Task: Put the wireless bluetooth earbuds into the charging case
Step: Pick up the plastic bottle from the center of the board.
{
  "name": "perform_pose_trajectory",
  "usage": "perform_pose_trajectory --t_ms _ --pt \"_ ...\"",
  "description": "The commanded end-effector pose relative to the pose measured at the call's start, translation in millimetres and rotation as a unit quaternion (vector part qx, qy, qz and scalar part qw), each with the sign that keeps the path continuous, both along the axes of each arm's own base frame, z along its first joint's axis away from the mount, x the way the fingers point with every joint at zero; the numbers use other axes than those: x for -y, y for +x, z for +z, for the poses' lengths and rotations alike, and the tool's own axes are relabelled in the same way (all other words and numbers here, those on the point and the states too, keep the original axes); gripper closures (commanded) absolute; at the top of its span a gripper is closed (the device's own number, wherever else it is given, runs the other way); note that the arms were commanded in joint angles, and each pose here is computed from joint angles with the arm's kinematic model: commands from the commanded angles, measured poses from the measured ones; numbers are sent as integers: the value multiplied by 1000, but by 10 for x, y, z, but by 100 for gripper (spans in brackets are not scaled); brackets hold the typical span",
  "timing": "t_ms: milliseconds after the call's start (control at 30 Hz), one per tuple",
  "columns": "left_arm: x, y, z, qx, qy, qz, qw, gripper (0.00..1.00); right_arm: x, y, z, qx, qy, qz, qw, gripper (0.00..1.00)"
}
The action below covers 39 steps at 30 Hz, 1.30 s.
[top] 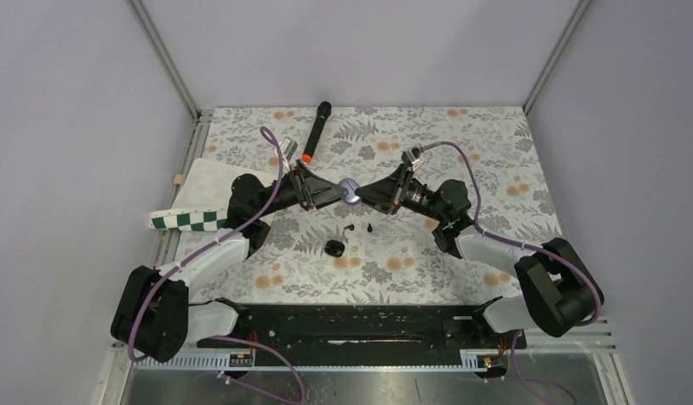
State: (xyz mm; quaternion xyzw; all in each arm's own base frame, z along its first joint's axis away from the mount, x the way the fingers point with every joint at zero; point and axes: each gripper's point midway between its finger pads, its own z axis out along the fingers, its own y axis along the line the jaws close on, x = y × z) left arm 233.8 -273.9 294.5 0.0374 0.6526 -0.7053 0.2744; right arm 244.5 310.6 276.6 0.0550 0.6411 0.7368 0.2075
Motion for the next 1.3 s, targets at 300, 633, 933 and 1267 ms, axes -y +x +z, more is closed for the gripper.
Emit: perform_pose_trajectory --t_ms 300,633,933,1267 --pt "40 -24 249 49 -23 -5 999 75 -92 -133 204 53 10 27 998 100" --pt "30 -97 253 68 -23 -19 997 100 -47 -104 410 24 104 42 993 100" --pt "-51 -134 332 92 -25 -20 995 100 -27 -92 470 25 109 40 993 92" --pt "-105 -219 368 108 -29 -27 993 100 -12 -31 632 8 131 44 990 91"
